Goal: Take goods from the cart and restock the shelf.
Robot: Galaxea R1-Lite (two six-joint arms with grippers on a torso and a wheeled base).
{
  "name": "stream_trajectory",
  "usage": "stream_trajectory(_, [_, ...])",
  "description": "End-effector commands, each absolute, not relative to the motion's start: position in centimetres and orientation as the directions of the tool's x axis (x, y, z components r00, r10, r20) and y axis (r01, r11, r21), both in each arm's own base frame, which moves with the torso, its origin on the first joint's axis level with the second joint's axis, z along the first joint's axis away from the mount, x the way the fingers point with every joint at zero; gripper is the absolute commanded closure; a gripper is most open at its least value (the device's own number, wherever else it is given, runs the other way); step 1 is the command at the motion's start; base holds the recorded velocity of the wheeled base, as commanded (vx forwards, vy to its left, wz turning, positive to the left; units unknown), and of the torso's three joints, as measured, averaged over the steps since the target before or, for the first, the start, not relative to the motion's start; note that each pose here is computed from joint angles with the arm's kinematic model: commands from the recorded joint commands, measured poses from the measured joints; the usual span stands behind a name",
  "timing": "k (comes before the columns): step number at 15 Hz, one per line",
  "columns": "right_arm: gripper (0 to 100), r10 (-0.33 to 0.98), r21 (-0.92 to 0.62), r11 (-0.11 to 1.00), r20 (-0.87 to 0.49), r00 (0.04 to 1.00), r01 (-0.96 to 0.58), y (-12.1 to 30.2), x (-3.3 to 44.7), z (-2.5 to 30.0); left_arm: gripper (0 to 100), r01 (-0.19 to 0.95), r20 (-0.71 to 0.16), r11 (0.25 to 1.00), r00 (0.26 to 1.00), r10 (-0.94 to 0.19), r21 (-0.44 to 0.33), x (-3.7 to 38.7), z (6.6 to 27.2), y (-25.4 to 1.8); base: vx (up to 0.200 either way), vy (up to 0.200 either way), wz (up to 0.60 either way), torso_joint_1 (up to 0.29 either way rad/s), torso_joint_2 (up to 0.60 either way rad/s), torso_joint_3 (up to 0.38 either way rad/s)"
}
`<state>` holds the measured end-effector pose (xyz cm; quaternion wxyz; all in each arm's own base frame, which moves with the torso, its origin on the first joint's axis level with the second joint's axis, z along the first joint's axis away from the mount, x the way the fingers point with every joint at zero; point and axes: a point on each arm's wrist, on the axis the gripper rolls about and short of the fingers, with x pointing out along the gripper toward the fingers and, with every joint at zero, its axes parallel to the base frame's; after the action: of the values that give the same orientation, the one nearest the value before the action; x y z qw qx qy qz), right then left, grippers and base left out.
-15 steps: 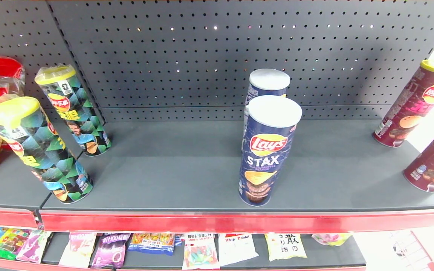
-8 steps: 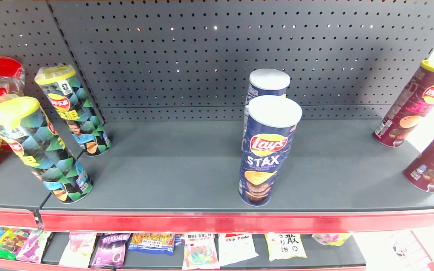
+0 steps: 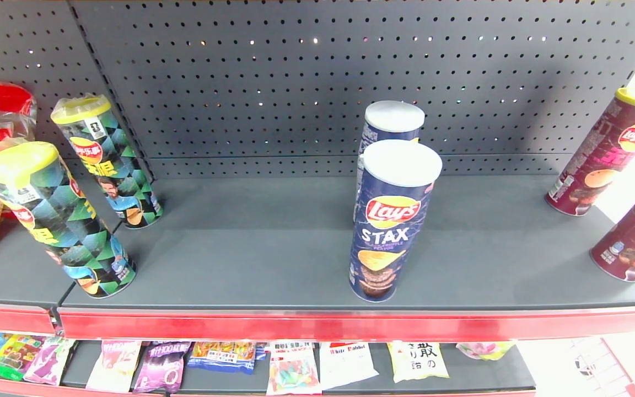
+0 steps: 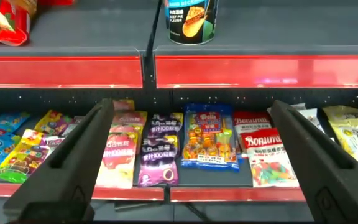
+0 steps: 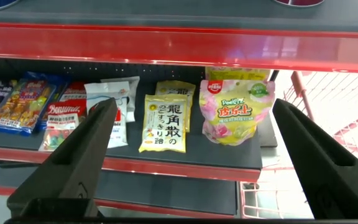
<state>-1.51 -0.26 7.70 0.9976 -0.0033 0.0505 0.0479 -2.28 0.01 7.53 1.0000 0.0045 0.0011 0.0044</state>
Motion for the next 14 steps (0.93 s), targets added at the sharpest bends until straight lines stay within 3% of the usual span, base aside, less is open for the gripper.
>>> stream_trajectory(1, [0,0.096,-0.003,0.995,-0.103,0.990,-0.097,-0.26,-1.50,7.71,0,-0.011,-0.002,1.000,1.000,0.011,0.008,-2.28,7.53,0.02,-0.200,0.000,0.00,0.002,0.00,0.007])
stream_trajectory(3, [0,0.096,-0.002,0.995,-0.103,0.990,-0.096,-0.26,-1.50,7.71,0,-0.009,-0.002,1.000,1.000,0.009,0.008,-2.28,7.53,0.01,-0.200,0.000,0.00,0.012,0.00,0.000])
stream_trajectory(8, [0,0.096,-0.003,0.995,-0.103,0.990,-0.097,-0.26,-1.50,7.71,0,-0.009,-0.002,1.000,1.000,0.009,0.008,-2.28,7.53,0.01,0.000,0.000,0.00,0.000,0.00,0.000])
stream_trajectory(11, [0,0.096,-0.003,0.995,-0.103,0.990,-0.097,-0.26,-1.50,7.71,0,-0.009,-0.002,1.000,1.000,0.009,0.008,-2.28,7.53,0.01,0.000,-0.200,0.00,0.006,0.00,0.007])
stream_trajectory(14, [0,0.096,-0.003,0.995,-0.103,0.990,-0.097,-0.26,-1.50,7.71,0,-0.009,-0.002,1.000,1.000,0.009,0.008,-2.28,7.53,0.01,0.000,0.000,0.00,0.000,0.00,0.000])
